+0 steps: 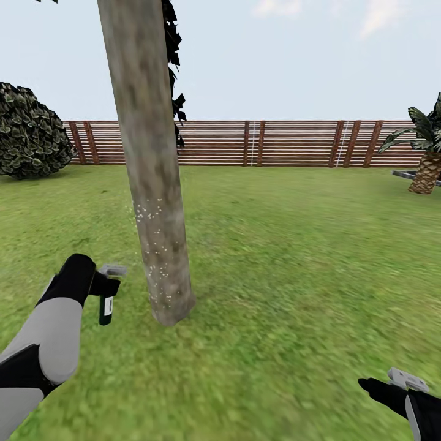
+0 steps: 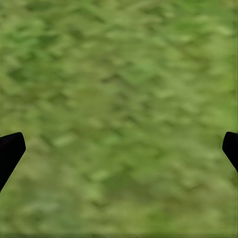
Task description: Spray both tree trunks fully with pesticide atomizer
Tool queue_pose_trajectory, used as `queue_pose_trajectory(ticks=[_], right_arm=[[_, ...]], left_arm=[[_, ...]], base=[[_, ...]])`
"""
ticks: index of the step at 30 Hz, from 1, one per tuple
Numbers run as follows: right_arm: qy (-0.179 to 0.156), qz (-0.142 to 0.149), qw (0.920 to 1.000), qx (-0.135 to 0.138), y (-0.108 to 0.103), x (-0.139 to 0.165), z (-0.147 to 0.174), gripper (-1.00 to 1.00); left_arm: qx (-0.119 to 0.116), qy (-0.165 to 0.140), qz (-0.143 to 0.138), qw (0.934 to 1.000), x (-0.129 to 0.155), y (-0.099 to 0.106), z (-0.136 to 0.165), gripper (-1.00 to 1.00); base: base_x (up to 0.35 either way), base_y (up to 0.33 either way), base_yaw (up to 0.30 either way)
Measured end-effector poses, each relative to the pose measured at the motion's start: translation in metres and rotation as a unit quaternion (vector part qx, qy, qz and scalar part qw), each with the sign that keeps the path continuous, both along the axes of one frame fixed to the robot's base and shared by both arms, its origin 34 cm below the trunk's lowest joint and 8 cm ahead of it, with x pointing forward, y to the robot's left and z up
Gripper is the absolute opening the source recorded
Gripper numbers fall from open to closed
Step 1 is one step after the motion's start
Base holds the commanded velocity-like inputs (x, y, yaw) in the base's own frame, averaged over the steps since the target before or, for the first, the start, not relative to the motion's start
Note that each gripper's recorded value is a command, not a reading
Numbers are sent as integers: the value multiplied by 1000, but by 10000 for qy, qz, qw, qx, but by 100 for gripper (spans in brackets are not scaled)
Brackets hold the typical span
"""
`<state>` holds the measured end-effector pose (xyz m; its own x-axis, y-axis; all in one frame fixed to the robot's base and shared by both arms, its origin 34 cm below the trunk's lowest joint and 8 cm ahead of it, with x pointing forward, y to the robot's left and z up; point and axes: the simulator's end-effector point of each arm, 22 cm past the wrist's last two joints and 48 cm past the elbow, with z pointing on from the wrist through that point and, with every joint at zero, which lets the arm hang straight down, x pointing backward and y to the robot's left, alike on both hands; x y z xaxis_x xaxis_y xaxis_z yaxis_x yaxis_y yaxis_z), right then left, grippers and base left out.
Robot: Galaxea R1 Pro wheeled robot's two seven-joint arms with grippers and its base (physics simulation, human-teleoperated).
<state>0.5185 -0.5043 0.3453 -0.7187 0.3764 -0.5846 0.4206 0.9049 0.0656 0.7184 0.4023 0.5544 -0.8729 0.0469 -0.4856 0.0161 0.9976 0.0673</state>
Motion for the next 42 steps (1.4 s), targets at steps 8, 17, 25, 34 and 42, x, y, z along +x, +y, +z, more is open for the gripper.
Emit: queue_pose_trajectory(ticks=[8, 17, 25, 34, 42], right_arm=[[6, 4, 10000, 2, 1, 0, -1, 100], [19, 11, 10000, 21, 4, 0, -3, 100], [-183, -9, 9997, -133, -6, 10, 16, 100], [-561, -61, 9973, -470, -25, 27, 55, 100], [-560, -60, 9973, -469, -25, 27, 55, 100]], left_arm=[[33, 106, -308, 9995, -21, -2, -50, -100], [-456, -72, -25, 9989, -35, 5, -74, -100], [-498, -266, -138, 9983, -31, 2, -75, -100], [-514, -264, -146, 9982, -31, 0, -76, -100], [-591, -284, -68, 9978, -32, 1, -76, -100]], base=[[0, 0, 0], [0, 0, 76], [0, -42, 7], [0, -283, 84], [0, -293, 247]])
